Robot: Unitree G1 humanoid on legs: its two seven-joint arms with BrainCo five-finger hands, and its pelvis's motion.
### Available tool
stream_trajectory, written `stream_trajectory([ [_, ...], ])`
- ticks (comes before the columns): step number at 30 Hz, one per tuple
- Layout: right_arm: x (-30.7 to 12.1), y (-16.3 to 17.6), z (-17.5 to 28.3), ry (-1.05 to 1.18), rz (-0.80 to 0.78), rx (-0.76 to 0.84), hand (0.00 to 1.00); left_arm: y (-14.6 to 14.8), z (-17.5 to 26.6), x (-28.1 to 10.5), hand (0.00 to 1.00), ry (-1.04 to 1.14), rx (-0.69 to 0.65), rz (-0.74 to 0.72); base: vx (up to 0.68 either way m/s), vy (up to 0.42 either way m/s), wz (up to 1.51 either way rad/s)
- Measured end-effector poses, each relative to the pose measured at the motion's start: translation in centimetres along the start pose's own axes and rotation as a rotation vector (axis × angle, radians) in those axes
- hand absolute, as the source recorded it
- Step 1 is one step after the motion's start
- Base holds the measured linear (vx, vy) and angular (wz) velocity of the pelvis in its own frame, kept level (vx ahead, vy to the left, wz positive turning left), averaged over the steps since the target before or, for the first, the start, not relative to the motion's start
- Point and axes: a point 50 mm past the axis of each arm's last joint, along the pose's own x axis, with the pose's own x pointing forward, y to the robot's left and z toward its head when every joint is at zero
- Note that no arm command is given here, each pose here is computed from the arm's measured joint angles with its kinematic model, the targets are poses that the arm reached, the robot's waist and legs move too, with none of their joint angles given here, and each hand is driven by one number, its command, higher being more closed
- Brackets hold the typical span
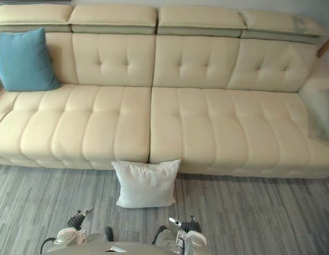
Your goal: Pick up cushions and gather them together orderly.
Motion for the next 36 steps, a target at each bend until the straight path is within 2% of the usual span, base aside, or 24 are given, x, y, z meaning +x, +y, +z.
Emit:
stream_trajectory([
  [5, 0.3, 2.4, 7.1, -0.241, 0.041, -0.008, 0.00, -0.1, 4.4, 0.4, 0.00, -0.153, -0.007, 0.011, -0.22, -0.027, -0.17],
  [9, -0.4, 2.9, 14.2, -0.479, 0.020, 0.008, 0.00, -0.1, 10.6, 0.4, 0.00, -0.346, -0.063, 0.023, -0.18, 0.001, -0.32],
  [10, -0.9, 2.7, 16.9, -0.563, 0.002, 0.020, 0.00, 0.1, 13.4, 0.2, 0.00, -0.430, -0.072, 0.037, -0.10, 0.021, -0.19],
  [11, -1.1, 2.6, 17.8, -0.592, 0.000, 0.024, 0.00, 0.3, 14.1, 0.1, 0.00, -0.455, -0.072, 0.042, -0.12, 0.051, -0.26],
  [14, -3.0, 2.9, 24.7, -0.784, -0.014, 0.087, 0.00, 1.3, 21.3, -1.3, 0.00, -0.660, -0.099, 0.071, -0.10, 0.051, -0.24],
  [18, -6.3, 2.8, 31.5, -0.982, -0.027, 0.143, 0.00, 2.2, 28.5, -4.3, 0.00, -0.882, -0.164, 0.088, -0.10, 0.031, -0.09],
  [20, -8.2, 2.4, 34.3, -1.079, -0.031, 0.174, 0.00, 2.7, 30.6, -5.5, 0.00, -0.946, -0.209, 0.090, -0.07, 0.016, -0.04],
  [24, -12.0, 0.9, 38.7, -1.244, -0.086, 0.210, 0.00, 4.4, 34.0, -7.9, 0.00, -1.068, -0.257, 0.111, -0.08, -0.007, 0.06],
  [30, -15.6, -0.5, 42.2, -1.378, -0.133, 0.247, 0.00, 6.8, 37.4, -11.1, 0.00, -1.201, -0.286, 0.152, -0.09, -0.037, 0.07],
  [34, -16.6, 0.1, 43.2, -1.396, -0.119, 0.278, 0.00, 6.8, 39.2, -12.8, 0.00, -1.266, -0.302, 0.153, -0.05, -0.014, 0.03],
  [36, -17.2, 1.0, 43.8, -1.403, -0.101, 0.293, 0.00, 5.8, 40.9, -14.6, 0.00, -1.326, -0.299, 0.132, -0.04, -0.022, 0.10],
])
